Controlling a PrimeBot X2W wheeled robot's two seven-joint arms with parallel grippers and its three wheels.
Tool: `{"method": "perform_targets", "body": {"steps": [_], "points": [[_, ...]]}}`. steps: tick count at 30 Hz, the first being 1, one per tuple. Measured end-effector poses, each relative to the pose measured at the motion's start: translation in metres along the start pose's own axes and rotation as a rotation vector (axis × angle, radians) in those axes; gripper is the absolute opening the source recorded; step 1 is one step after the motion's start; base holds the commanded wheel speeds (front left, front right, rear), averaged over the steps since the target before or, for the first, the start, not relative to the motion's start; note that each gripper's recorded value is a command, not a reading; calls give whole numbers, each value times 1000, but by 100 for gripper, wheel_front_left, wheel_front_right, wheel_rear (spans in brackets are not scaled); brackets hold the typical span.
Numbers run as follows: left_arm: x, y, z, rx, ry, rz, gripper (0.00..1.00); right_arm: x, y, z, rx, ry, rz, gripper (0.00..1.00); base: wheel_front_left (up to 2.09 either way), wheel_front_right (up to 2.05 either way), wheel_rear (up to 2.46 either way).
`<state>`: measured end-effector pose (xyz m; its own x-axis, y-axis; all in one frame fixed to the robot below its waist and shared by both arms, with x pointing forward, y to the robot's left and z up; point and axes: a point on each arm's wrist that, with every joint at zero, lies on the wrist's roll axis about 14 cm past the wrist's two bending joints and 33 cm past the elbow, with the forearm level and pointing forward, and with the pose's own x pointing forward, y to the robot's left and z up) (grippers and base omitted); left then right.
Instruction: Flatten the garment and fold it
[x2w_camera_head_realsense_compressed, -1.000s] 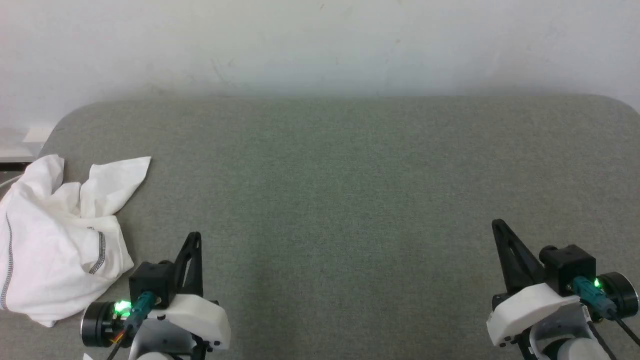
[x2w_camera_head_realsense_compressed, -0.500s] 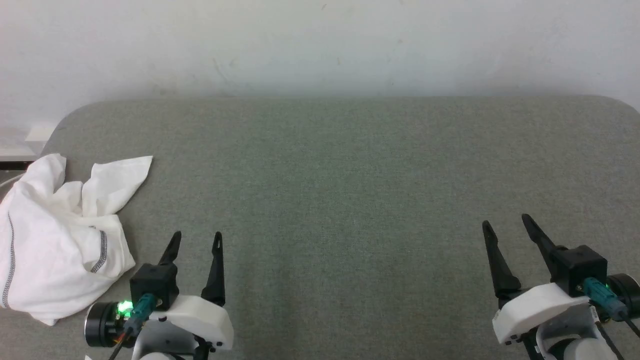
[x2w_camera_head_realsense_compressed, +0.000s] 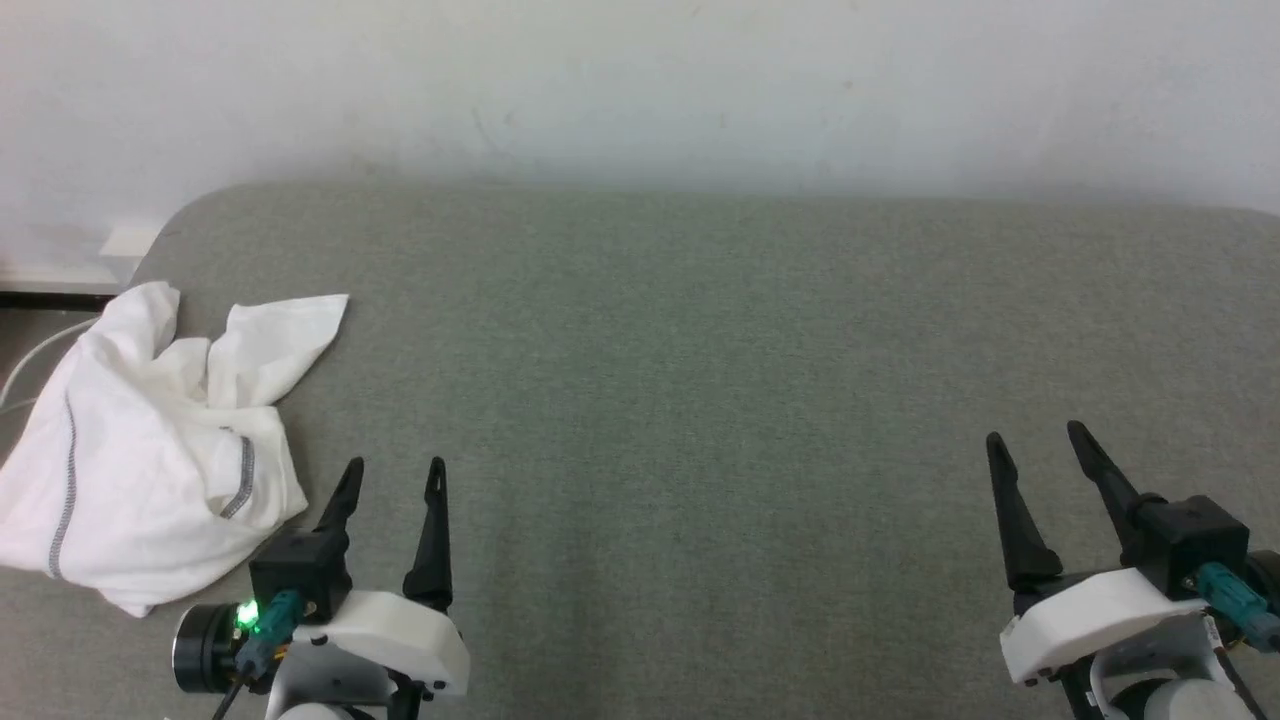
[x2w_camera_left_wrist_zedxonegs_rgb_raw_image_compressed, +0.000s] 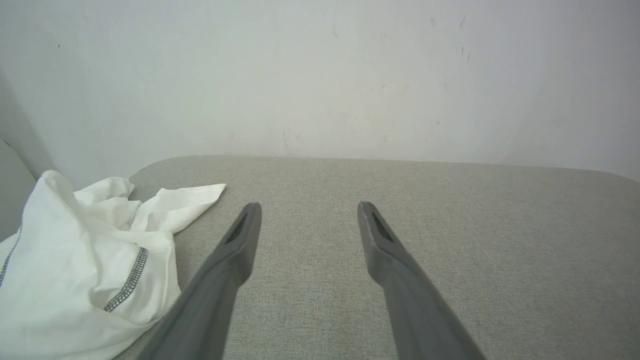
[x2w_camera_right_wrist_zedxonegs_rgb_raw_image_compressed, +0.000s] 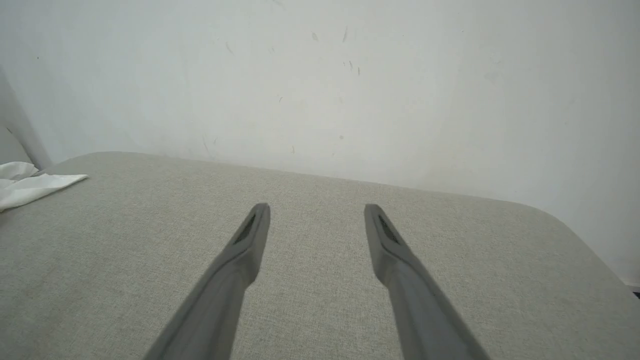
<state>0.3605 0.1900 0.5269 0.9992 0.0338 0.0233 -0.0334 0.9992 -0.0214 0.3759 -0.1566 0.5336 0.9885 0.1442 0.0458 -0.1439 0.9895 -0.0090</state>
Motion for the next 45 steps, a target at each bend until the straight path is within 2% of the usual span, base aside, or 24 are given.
{"method": "perform_targets", "body": {"steps": [27, 45], "points": [[-50, 69, 8, -80, -64, 236, 100, 34, 71, 16, 20, -69, 214, 100, -5, -5, -5], [-63, 87, 16, -95, -110, 326, 100, 48, 97, 19, 34, -92, 287, 100, -7, -7, -7]]}}
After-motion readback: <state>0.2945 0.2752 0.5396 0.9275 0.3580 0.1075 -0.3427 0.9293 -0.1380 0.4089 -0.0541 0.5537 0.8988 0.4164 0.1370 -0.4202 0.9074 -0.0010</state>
